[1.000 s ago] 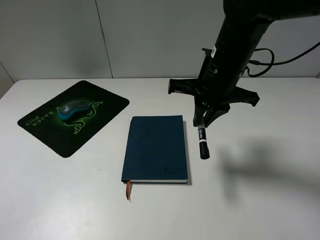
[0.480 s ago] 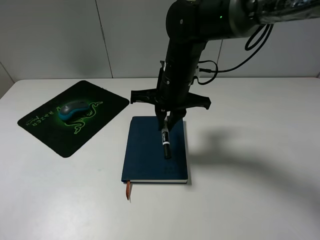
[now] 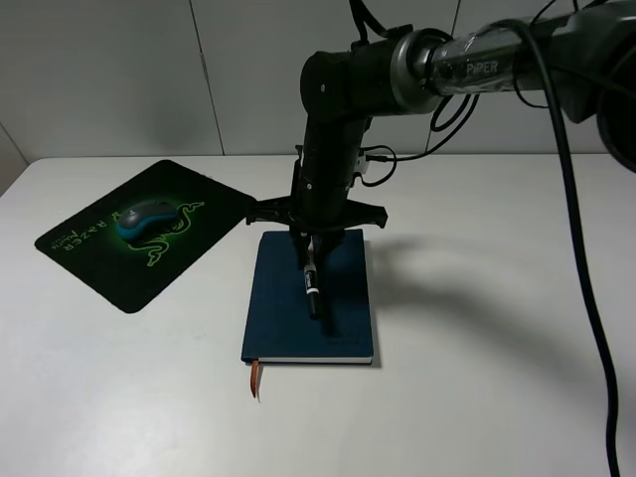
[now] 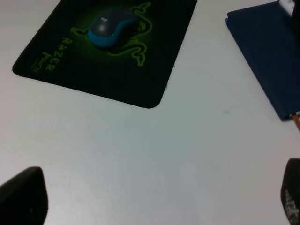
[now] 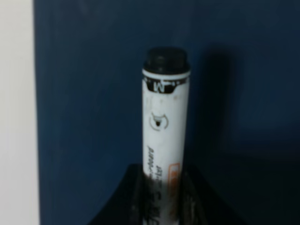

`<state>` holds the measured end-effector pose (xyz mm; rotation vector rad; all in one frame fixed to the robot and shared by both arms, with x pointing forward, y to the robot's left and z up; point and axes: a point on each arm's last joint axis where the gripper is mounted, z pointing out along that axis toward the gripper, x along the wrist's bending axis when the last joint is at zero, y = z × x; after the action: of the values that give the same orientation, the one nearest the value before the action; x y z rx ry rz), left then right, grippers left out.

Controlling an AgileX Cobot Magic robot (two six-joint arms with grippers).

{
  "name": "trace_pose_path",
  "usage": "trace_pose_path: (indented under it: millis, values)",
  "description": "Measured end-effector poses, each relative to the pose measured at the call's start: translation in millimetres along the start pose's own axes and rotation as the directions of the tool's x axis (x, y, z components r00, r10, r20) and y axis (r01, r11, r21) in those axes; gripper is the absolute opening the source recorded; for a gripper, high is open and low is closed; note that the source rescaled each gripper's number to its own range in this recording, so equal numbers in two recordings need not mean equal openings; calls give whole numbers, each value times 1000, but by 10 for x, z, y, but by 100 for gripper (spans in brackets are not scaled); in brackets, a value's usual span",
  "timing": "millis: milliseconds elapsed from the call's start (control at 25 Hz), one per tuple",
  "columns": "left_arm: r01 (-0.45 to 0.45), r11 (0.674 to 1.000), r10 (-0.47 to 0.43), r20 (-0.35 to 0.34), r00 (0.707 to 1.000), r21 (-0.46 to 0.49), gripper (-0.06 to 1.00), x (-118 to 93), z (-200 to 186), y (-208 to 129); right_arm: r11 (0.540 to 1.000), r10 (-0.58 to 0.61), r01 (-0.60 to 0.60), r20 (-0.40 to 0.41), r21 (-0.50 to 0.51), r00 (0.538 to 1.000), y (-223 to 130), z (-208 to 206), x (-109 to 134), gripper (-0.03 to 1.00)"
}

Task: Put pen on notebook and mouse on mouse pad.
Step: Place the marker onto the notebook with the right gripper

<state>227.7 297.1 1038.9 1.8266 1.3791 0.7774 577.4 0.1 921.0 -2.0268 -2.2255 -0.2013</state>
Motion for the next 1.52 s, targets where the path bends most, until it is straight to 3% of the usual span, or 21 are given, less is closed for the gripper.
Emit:
trace_pose_path:
  millis: [760,880,1200,1320,1520]
  values:
    - [0,1000,0,-1,1000,0,100,1,0,0,999,-39,38,74,22,996,20,221,-80,2]
    - [0,1000,0,-1,1000,0,100,1,0,0,999,-40,39,76,22,996,20,221,-81,17]
    - [0,1000,0,-1,1000,0,100,1,0,0,997,-70,68,71,28,995,14,221,-74,91]
    - [0,1000,0,-1,1000,0,100,1,0,0,996,-83,81,69,30,994,14,220,-72,98]
    - [0,1000,0,-1,1000,0,100,1,0,0,995,-100,98,68,32,993,13,220,-73,100]
